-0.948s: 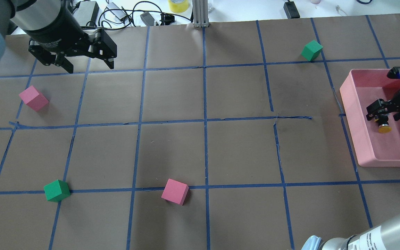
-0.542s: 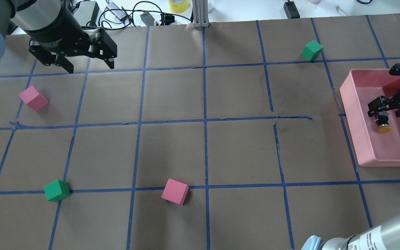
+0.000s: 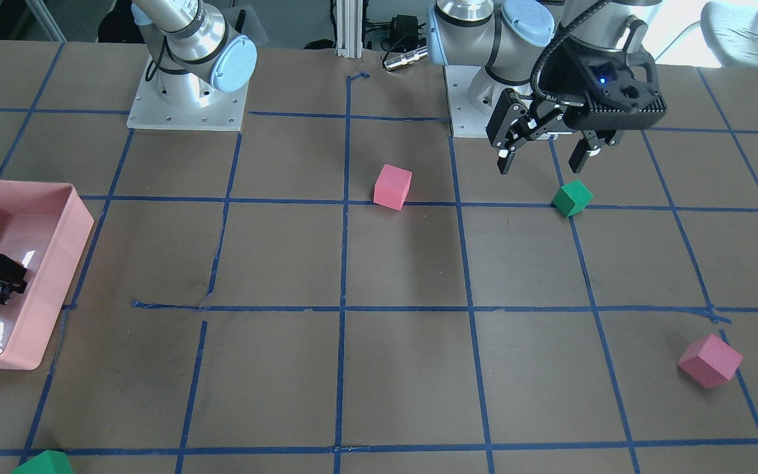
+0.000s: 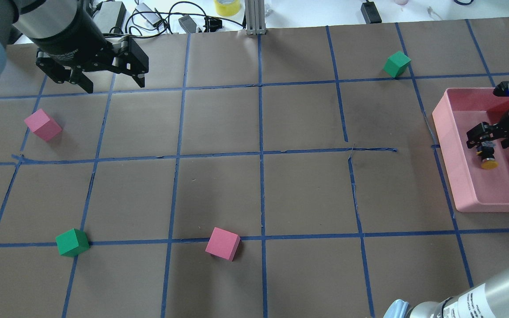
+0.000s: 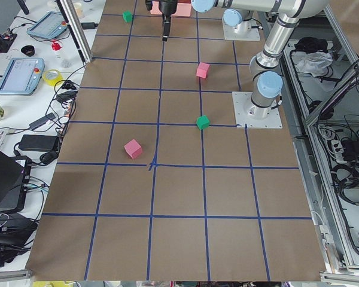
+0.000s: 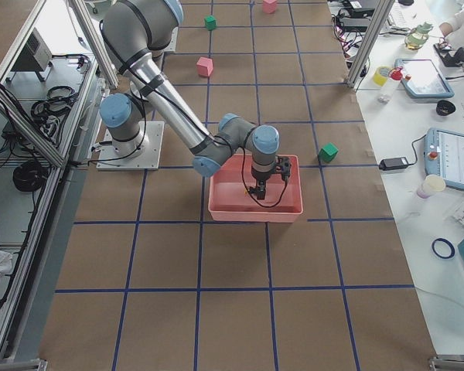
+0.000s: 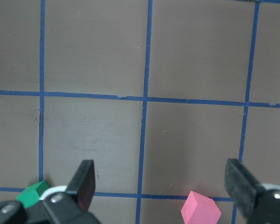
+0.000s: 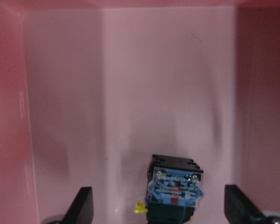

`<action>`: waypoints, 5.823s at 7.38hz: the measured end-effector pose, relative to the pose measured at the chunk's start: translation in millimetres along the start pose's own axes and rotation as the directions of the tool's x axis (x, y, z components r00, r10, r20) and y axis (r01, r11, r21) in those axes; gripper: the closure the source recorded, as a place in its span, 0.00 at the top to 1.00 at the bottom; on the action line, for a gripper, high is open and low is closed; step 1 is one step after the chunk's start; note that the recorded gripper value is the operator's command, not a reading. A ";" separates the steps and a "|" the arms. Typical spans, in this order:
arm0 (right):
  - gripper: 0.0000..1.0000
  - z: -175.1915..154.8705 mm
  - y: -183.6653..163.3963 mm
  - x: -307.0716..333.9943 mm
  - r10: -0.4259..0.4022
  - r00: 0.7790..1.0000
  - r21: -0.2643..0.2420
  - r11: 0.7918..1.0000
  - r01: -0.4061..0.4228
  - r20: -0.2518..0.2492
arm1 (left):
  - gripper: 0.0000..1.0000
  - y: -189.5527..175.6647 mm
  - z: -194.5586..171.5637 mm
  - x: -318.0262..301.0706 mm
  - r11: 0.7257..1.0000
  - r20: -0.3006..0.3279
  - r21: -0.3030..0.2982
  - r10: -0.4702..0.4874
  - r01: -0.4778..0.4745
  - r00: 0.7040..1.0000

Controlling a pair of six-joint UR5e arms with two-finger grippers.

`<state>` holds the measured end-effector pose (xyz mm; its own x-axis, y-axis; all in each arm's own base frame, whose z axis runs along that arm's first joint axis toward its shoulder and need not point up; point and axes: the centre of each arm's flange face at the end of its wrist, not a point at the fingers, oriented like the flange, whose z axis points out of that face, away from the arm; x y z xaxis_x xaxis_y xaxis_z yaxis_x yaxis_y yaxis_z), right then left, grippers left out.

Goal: Align button upright
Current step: 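Close the right gripper on the button switch body, then lift the button out of the bin with the right gripper, then carry the button to the table center and lower it with the right gripper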

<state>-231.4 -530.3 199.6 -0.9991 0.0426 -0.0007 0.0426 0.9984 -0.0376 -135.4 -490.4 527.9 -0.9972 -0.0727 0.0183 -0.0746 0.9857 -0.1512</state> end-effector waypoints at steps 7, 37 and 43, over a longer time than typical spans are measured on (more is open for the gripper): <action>0.00 -3.2 1.7 0.9 -0.030 0.999 -0.013 0.999 0.030 -0.013 | 1.00 0.3 -0.6 -0.2 1.000 0.002 0.001 0.001 -0.001 1.000; 0.27 -9.0 7.3 -608.8 -0.043 0.998 0.027 0.999 0.041 0.055 | 1.00 -0.5 1.2 0.4 1.000 -0.001 0.000 0.001 -0.001 1.000; 0.83 -11.3 24.8 -606.4 -0.096 0.990 0.010 0.995 0.095 0.103 | 1.00 1.1 4.6 0.9 1.000 0.001 -0.006 -0.001 0.001 1.000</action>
<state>375.5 -530.9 210.4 -0.9933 -0.0574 -0.1000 -0.0529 0.9975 -0.0472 -136.4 -490.1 523.2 -0.9971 -0.0738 0.0176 -0.0755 0.9865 -0.1450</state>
